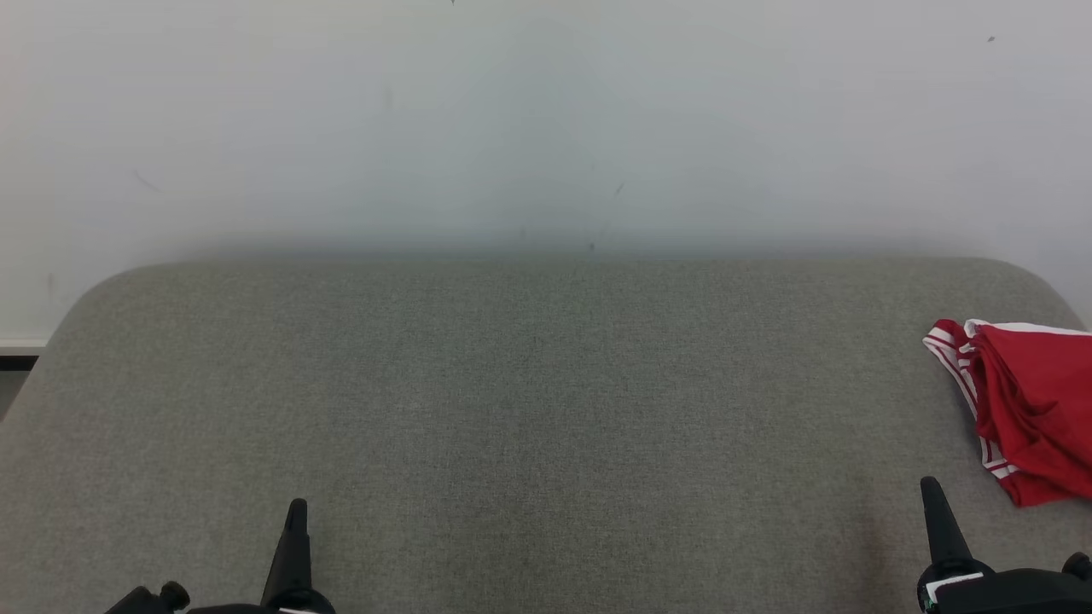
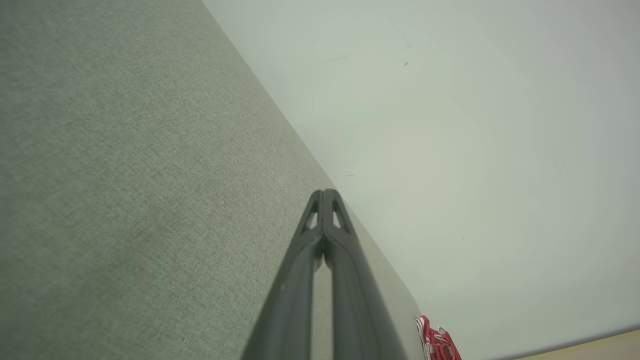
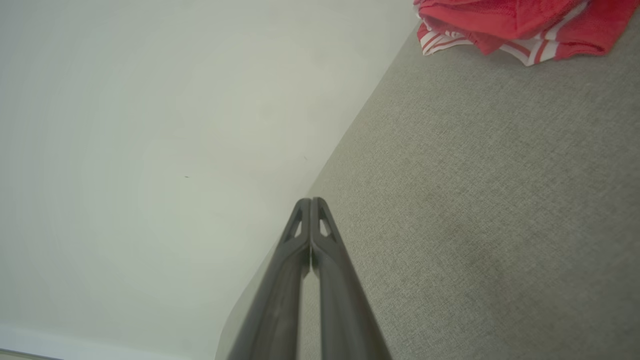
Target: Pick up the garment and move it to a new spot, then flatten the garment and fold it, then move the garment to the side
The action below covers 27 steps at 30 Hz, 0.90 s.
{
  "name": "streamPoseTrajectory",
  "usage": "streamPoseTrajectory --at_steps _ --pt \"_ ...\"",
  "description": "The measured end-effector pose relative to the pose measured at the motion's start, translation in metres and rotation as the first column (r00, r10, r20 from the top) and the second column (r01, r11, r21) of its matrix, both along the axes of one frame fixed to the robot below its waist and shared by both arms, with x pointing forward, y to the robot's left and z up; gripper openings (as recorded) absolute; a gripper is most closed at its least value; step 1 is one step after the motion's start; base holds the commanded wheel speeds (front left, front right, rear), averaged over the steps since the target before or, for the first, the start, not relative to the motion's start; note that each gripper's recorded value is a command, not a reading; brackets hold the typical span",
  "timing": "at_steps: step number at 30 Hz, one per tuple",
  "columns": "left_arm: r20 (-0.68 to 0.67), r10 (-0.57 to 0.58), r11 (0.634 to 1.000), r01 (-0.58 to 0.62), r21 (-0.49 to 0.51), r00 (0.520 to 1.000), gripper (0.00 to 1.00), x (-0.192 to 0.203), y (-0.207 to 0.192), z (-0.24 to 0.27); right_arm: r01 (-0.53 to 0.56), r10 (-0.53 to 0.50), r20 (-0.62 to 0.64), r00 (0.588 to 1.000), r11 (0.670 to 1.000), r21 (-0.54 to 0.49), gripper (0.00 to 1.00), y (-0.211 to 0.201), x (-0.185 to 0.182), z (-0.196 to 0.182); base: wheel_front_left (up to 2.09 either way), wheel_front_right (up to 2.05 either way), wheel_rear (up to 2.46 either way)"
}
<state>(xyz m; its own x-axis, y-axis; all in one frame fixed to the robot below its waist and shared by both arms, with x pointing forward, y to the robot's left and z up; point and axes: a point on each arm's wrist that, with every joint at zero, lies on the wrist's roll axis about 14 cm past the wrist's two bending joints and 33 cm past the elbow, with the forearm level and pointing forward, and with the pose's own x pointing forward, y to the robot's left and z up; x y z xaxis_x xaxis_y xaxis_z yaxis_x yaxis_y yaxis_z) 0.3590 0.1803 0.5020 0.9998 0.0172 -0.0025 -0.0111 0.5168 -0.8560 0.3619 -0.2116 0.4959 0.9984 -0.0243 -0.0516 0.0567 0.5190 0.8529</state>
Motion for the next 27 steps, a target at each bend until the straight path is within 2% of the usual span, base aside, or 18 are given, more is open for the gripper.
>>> streamPoseTrajectory --at_steps 12,27 --pt "-0.002 -0.01 0.992 0.009 -0.124 1.0 0.0 0.01 -0.002 0.001 0.01 -0.01 0.001 1.0 0.992 0.127 0.0 -0.005 0.007 0.001 0.0 0.0 0.0" --pt "-0.008 -0.02 0.962 0.018 -0.272 1.0 0.0 0.022 -0.005 0.002 0.015 -0.018 0.008 1.0 0.962 0.272 0.0 -0.01 0.016 0.003 0.0 0.0 0.0"
